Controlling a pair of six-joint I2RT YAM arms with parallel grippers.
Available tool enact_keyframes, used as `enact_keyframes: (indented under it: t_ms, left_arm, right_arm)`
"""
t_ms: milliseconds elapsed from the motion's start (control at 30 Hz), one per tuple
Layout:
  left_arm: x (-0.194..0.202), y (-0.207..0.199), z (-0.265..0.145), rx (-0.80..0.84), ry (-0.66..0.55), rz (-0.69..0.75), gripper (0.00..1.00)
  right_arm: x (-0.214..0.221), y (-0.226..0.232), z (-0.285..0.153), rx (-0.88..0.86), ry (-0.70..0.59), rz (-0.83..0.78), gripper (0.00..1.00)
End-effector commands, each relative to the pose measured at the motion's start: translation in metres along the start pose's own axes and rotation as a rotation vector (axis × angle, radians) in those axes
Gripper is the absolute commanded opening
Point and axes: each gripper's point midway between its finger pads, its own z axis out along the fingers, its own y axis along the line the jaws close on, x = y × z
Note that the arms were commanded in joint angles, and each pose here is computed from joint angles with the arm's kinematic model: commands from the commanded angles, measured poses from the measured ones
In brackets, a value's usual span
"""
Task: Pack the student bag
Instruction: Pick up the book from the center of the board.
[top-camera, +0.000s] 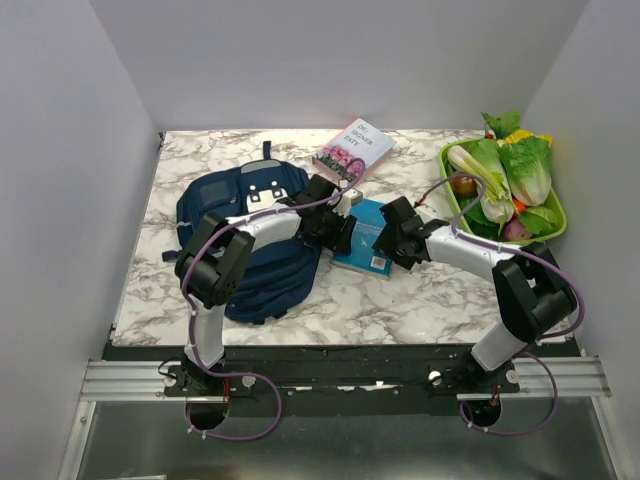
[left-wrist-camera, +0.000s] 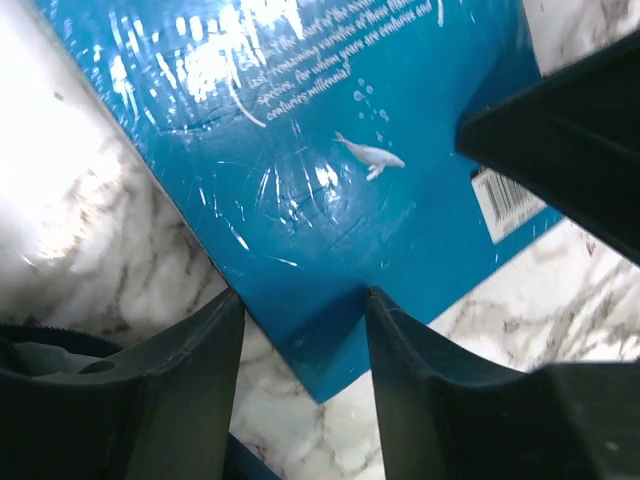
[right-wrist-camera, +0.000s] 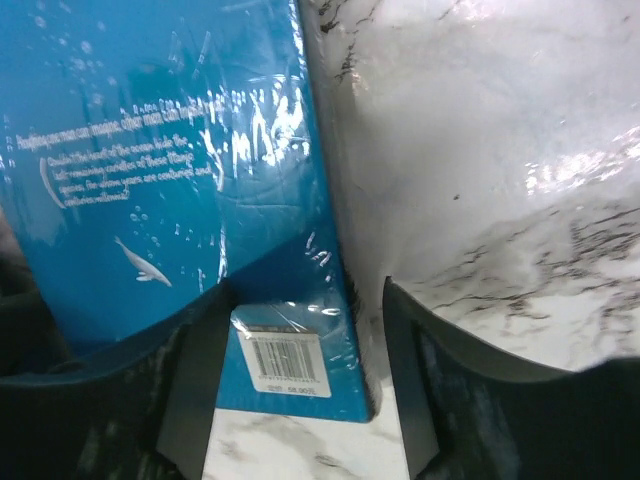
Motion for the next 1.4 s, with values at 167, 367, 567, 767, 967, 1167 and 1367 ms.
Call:
enact_keyframes:
  t_ms: [167, 367, 567, 767, 967, 1167, 1367]
  left_arm:
    - [-0.006, -0.034, -0.027, 0.072, 0.009, 0.072, 0.53]
    - [-0.037, -0.018, -0.024, 0.050, -0.031, 0.056, 0.99]
    - [-0.045, 0.005, -0.011, 0.014, -0.040, 0.010, 0.99]
    - [-0.029, 0.010, 0.003, 0.023, -0.005, -0.030, 0.95]
    - [-0.022, 0.012, 0.010, 0.028, 0.002, -0.037, 0.65]
    - [-0.021, 0.019, 0.017, -0.005, 0.004, -0.030, 0.16]
    - [-0.014, 0.020, 0.026, 0.004, 0.028, -0.040, 0.01]
  right_arm:
    - [-0.011, -0.018, 0.006, -0.007, 0.036, -0.052, 0.89]
    - [-0.049, -0.001, 0.015, -0.142, -0.002, -0.059, 0.88]
    - [-0.056, 0.027, 0.019, -0.341, 0.026, -0.098, 0.86]
    - [-0.045, 0.023, 0.028, -0.372, 0.088, -0.080, 0.83]
    - [-0.035, 0.005, 0.032, -0.332, 0.102, -0.044, 0.81]
    - [-0.021, 0.002, 0.041, -0.346, 0.144, -0.010, 0.79]
    - [-0.015, 0.026, 0.025, -0.533, 0.155, -0.012, 0.77]
